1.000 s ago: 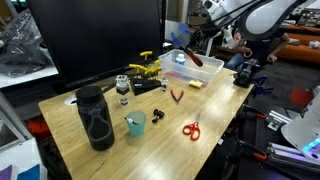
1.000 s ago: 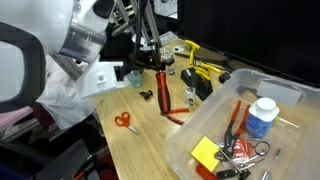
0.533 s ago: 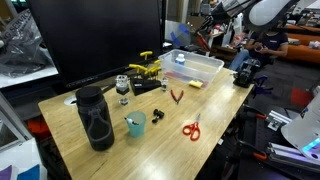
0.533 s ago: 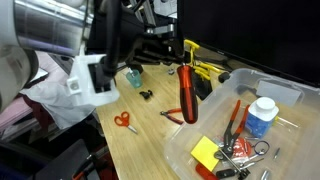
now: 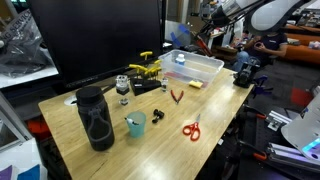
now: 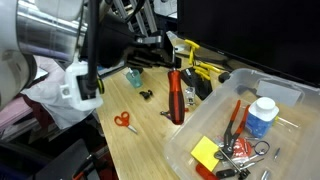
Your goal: Get the orange screwdriver and put it in the colourless
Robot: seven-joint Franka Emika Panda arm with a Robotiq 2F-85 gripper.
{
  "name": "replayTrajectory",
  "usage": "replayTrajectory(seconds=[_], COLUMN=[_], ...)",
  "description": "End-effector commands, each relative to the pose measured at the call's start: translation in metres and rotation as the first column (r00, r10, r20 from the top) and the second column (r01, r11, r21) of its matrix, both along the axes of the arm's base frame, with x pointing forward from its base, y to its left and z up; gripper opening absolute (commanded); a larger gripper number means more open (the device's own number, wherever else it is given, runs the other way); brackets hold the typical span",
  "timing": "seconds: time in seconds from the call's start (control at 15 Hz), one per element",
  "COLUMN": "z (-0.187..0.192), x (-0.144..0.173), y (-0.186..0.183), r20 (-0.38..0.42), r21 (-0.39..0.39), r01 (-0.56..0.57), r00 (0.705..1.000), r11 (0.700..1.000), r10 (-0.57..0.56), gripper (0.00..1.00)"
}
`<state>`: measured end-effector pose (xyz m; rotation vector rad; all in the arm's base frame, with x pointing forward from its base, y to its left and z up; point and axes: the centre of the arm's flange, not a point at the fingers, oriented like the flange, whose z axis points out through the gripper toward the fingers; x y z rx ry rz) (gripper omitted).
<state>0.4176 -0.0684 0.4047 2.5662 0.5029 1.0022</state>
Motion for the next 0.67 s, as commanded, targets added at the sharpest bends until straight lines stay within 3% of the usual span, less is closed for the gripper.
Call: replayTrajectory(seconds=[0.0, 0.6], z=[0.0018, -0.0002], x=[-0.006, -0.0116], y=[0.0077, 0.0144], r20=[-0.022, -0.131], r21=[0.007, 0.043], r01=[0.071, 0.166], r00=[0.997, 0.979], r11=[0.997, 0.985], r10=[-0.07, -0.159], gripper=[0.03, 0.03])
